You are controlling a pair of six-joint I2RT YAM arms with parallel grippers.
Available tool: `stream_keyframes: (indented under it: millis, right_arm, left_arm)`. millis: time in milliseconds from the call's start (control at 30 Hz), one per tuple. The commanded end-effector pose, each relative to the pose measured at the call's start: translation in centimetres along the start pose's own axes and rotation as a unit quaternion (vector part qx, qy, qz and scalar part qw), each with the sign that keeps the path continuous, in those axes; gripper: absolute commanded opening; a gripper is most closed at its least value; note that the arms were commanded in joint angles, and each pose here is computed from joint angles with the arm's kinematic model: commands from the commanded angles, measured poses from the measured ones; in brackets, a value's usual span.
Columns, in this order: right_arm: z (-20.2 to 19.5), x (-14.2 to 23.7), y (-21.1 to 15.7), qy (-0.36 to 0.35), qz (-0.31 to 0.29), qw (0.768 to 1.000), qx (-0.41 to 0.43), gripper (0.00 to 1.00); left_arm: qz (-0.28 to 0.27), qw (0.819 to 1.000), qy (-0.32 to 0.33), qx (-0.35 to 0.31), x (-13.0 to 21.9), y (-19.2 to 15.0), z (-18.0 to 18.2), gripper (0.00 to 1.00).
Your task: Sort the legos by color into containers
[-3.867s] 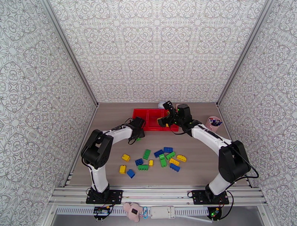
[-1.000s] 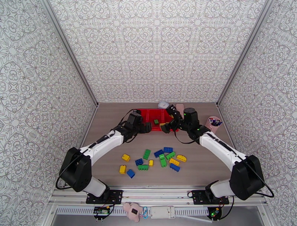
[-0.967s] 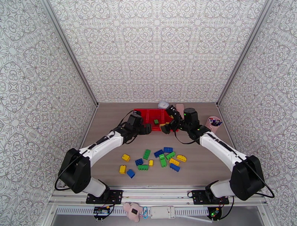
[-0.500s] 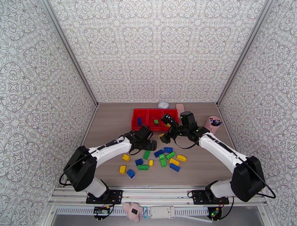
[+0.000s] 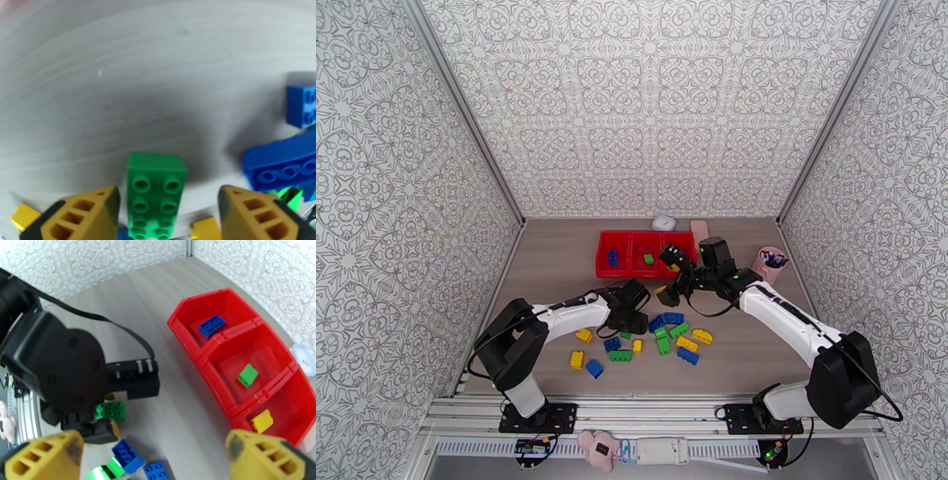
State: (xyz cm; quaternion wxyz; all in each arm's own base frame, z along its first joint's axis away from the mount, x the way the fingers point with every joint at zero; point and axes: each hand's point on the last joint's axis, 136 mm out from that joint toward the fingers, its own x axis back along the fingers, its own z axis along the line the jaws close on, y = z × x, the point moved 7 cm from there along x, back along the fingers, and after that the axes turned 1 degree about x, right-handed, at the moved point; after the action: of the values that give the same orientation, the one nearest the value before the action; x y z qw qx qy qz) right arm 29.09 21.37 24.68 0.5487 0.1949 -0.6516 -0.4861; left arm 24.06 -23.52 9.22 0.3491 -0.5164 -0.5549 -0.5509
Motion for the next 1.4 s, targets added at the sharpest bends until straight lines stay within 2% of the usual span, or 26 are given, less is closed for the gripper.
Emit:
stream_keyframes:
  millis: [0, 200, 400, 733, 867, 1133, 1367]
  right_arm:
    - [-0.1, -0.1, 0.7, 0.001, -0.001, 1.0, 0.01, 1.0]
    - [-0.2, -0.1, 0.8, 0.0, -0.002, 1.0, 0.009, 1.0]
    - [-0.2, 0.0, 0.8, -0.004, -0.001, 1.0, 0.009, 1.0]
    - [-0.2, 0.3, 0.9, -0.017, -0.008, 1.0, 0.008, 1.0]
    - [-0.3, 0.5, 1.0, -0.03, -0.02, 0.999, 0.008, 1.0]
    - [-0.8, 1.2, 1.2, -0.075, -0.039, 0.996, -0.003, 1.0]
    - [-1.5, 1.9, 0.9, -0.112, -0.051, 0.992, -0.013, 1.0]
  left_arm:
    - [0.012, 1.0, 0.019, 0.001, -0.7, -0.7, 0.7, 0.61]
    - [0.012, 1.0, 0.025, 0.004, -1.3, -0.9, 0.9, 0.53]
    - [0.005, 1.0, 0.029, 0.008, -1.1, -0.7, 1.0, 0.39]
    - [-0.061, 0.998, 0.025, 0.009, 1.8, 0.9, 0.8, 0.31]
    - [-0.102, 0.995, 0.012, 0.003, 3.1, 2.7, 0.1, 0.31]
    - [-0.18, 0.983, -0.026, 0.023, 4.7, 8.7, -1.2, 0.31]
    - [-0.204, 0.977, -0.034, 0.045, 3.8, 13.9, -1.0, 0.31]
